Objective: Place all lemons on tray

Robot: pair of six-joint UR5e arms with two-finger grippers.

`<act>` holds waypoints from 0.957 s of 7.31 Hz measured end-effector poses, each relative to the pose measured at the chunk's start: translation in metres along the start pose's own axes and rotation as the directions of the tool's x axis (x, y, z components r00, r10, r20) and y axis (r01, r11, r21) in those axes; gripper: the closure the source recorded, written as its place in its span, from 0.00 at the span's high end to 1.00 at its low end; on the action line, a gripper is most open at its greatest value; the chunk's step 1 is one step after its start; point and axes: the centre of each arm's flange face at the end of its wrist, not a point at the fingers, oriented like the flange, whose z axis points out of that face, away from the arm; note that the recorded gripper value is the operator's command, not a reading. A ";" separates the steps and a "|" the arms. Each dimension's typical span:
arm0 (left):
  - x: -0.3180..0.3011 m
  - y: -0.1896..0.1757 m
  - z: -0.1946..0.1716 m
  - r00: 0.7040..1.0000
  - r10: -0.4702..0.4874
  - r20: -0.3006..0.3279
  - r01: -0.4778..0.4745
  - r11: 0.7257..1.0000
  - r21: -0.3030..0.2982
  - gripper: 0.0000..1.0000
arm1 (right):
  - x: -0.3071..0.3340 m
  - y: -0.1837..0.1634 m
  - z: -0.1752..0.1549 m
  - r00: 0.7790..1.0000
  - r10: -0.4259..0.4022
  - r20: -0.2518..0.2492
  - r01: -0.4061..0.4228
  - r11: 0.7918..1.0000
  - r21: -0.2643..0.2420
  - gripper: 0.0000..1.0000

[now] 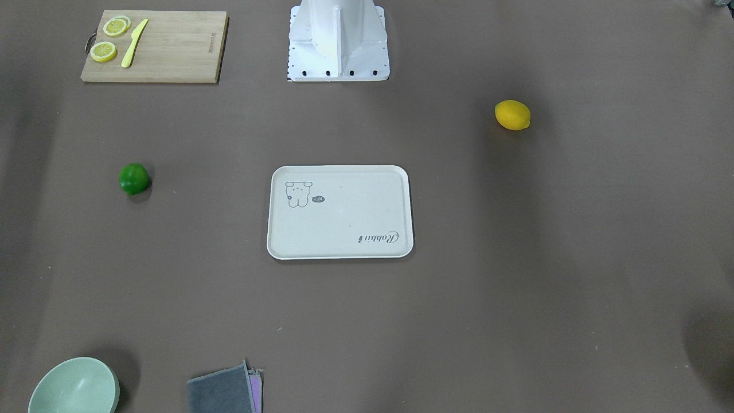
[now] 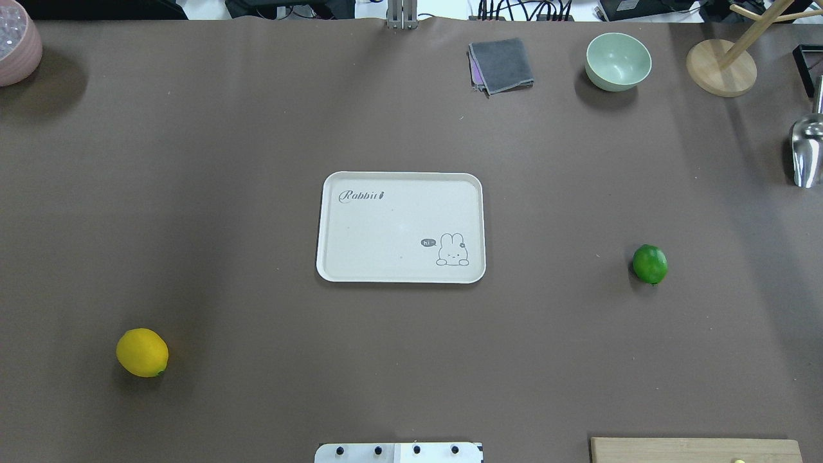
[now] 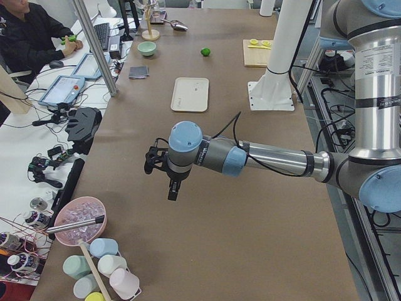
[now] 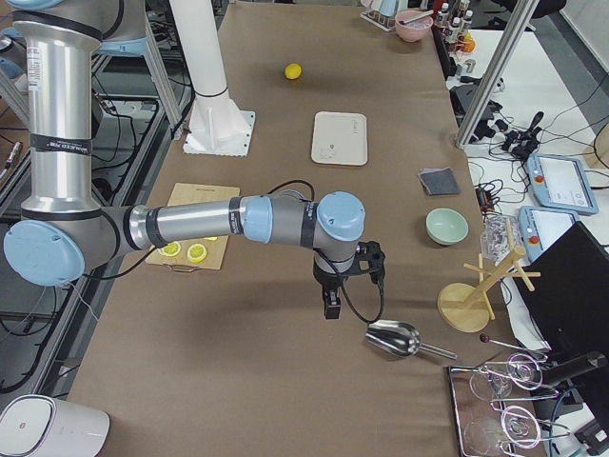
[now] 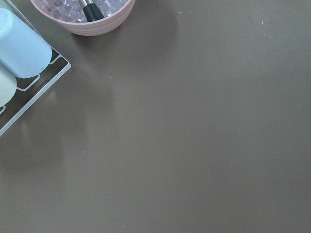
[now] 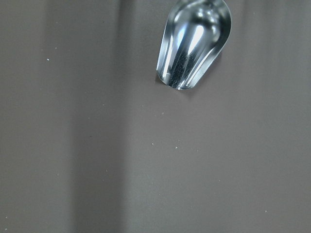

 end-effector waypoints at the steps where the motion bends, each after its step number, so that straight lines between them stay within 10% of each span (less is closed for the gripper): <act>1: 0.020 0.000 0.012 0.997 -0.071 -0.039 0.072 0.997 0.015 0.98 | -0.002 -0.001 -0.002 1.000 -0.004 0.003 0.004 1.000 0.006 1.00; 3: 0.074 0.012 0.042 0.976 -0.187 -0.114 0.191 0.981 0.027 0.98 | -0.007 -0.001 -0.003 0.999 -0.004 0.048 0.003 1.000 0.019 1.00; 7: 0.230 0.083 0.112 0.890 -0.450 -0.069 0.452 0.892 0.023 0.97 | -0.019 -0.006 -0.002 0.993 0.022 0.114 -0.027 0.999 0.038 1.00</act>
